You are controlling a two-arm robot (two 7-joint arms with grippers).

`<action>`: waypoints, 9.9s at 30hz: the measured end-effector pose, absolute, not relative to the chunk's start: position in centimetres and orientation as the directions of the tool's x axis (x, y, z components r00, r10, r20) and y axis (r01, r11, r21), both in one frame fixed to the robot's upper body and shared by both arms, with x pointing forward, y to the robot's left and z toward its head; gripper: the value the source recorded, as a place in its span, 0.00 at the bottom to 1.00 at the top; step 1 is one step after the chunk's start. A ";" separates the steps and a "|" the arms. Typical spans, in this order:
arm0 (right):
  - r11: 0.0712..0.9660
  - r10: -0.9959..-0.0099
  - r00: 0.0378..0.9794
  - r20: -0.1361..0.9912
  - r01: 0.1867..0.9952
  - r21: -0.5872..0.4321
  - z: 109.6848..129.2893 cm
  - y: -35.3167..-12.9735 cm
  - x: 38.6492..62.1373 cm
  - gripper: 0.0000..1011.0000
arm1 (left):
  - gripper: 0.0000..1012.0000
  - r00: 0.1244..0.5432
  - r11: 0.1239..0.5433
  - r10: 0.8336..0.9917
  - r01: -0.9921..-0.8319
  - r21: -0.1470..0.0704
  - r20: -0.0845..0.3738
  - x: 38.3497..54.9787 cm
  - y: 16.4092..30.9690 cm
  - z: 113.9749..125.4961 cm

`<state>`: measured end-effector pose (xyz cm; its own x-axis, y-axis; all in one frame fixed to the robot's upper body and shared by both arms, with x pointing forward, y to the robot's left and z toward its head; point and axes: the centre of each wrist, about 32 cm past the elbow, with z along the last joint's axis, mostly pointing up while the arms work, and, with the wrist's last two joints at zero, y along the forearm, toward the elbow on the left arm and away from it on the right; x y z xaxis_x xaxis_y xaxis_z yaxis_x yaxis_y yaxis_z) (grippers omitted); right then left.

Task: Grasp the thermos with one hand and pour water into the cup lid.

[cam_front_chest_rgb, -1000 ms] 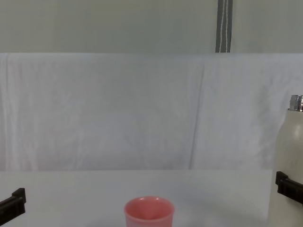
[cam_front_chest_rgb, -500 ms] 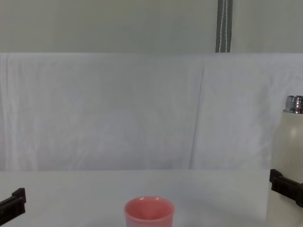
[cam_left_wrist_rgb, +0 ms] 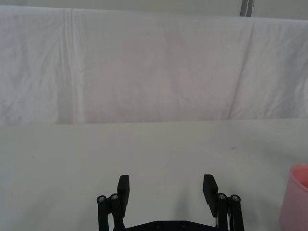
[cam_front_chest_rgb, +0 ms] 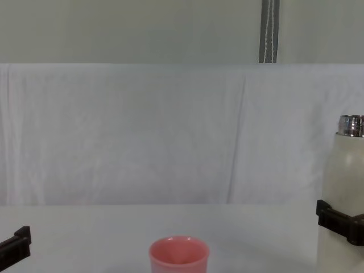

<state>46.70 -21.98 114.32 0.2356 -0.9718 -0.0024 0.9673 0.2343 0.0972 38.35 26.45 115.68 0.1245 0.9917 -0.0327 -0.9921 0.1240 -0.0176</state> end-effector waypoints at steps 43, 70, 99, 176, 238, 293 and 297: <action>0.224 -0.974 0.225 0.012 0.965 0.137 115.8 -22.7 45.8 0.94 | 0.99 0.125 0.124 0.992 -0.992 -0.018 -0.033 38.4 26.5 115.7; 0.307 -0.925 0.258 0.280 0.940 0.149 118.1 -24.1 46.6 0.94 | 0.99 0.125 0.124 0.992 -0.992 -0.018 -0.033 38.4 26.5 115.7; 0.432 -0.706 0.267 0.656 0.897 0.100 119.2 -21.8 46.4 0.94 | 0.99 0.125 0.124 0.992 -0.992 -0.018 -0.033 38.4 26.5 115.7; 0.513 -0.365 0.207 0.908 0.858 0.011 119.5 -19.0 47.6 0.94 | 0.99 0.125 0.124 0.992 -0.992 -0.018 -0.033 38.4 26.5 115.7; 0.434 -0.064 0.115 0.991 0.897 -0.076 119.0 -17.8 46.7 0.94 | 0.99 0.125 0.124 0.992 -0.992 -0.018 -0.033 38.3 26.5 115.7; 0.436 -0.007 0.086 0.996 0.897 -0.074 120.1 -17.5 46.5 0.94 | 0.99 0.125 0.124 0.992 -0.992 -0.018 -0.033 38.4 26.5 115.7; 0.435 -0.003 0.084 0.997 0.897 -0.074 120.1 -17.5 46.5 0.94 | 0.99 0.125 0.124 0.992 -0.992 -0.018 -0.033 38.4 26.5 115.7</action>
